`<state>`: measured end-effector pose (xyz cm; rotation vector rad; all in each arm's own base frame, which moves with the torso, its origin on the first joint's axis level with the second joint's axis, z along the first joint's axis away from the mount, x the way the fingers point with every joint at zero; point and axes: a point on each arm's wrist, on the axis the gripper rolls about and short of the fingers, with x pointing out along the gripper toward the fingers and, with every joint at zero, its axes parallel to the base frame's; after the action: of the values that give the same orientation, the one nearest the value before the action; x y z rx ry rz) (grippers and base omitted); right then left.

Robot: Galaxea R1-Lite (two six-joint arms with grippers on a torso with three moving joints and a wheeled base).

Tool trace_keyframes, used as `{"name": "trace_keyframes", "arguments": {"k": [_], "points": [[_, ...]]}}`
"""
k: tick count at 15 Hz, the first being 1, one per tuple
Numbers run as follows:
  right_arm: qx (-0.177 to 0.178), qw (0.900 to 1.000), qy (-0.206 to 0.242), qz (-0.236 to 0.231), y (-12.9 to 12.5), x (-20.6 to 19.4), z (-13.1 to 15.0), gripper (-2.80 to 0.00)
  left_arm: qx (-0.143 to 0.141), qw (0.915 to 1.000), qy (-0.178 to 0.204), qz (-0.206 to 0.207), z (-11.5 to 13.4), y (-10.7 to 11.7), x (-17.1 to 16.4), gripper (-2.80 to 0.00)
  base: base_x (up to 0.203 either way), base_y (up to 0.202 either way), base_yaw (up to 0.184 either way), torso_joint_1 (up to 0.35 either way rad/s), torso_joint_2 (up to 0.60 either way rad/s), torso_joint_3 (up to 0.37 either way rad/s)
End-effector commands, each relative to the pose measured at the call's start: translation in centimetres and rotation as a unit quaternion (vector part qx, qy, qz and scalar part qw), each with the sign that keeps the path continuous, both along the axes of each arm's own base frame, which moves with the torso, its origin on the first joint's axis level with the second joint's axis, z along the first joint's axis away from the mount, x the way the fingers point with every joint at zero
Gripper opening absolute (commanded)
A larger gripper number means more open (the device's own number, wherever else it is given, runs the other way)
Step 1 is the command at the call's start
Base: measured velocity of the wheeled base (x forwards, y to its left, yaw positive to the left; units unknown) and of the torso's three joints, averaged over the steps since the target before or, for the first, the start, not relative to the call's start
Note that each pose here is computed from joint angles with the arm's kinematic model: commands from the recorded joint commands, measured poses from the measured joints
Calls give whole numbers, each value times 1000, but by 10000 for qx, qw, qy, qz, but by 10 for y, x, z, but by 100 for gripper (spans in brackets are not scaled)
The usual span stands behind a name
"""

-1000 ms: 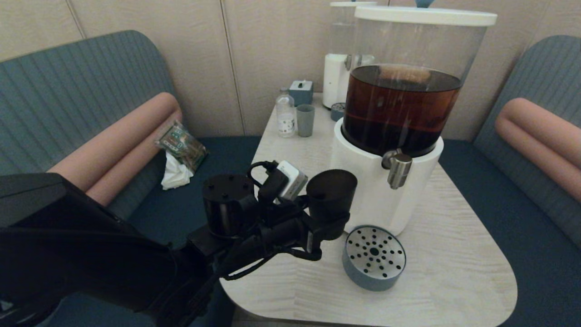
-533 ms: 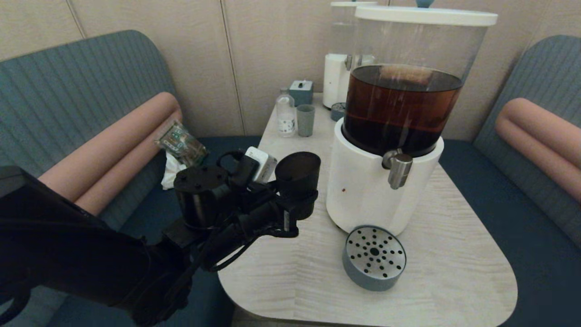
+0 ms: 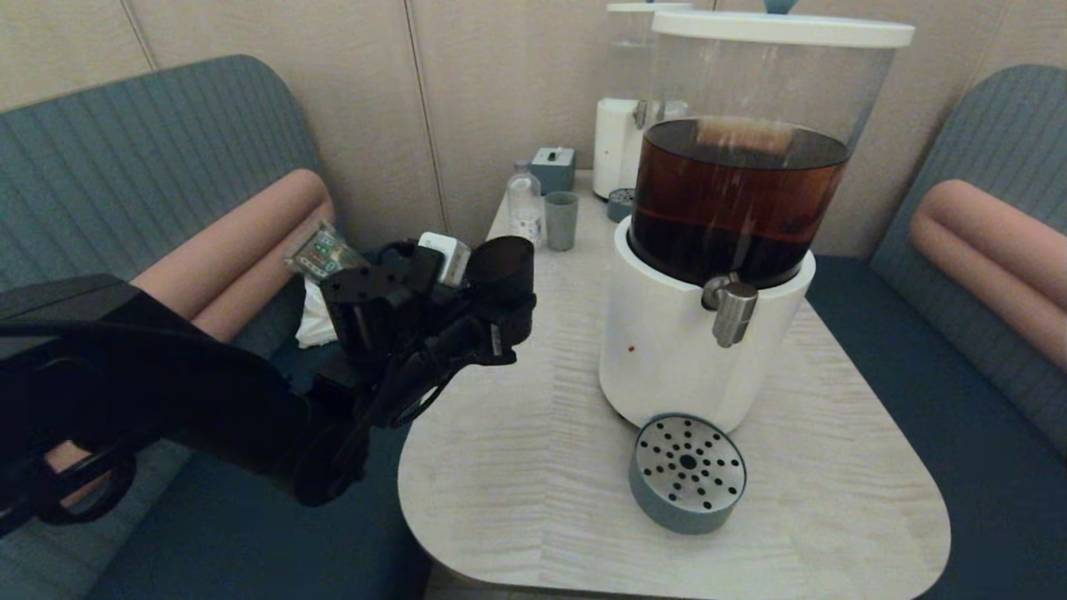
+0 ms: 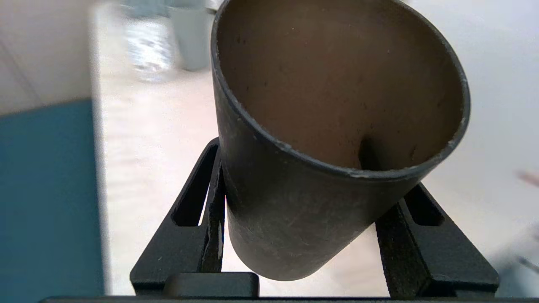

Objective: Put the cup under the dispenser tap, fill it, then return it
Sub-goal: Place the cup next to the water dispenser

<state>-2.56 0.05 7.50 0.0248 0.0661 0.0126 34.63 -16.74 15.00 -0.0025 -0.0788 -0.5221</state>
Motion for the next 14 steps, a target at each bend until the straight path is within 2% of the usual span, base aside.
{"name": "trace_keyframes", "arguments": {"k": [1, 8, 14], "points": [[2, 10000, 8, 2, 0, 0, 0, -280, 1, 9999, 0, 144, -13, 0, 24, -280, 0, 0, 0, 0, 0, 0], [2, 10000, 8, 2, 0, 0, 0, -280, 46, 9983, 101, 566, -52, 11, 75, -280, 0, 0, 0, 0, 0, 0], [2, 10000, 8, 2, 0, 0, 0, -280, 70, 9977, 292, 600, -78, 13, 89, -280, 0, 0, 0, 0, 0, 0]]}}
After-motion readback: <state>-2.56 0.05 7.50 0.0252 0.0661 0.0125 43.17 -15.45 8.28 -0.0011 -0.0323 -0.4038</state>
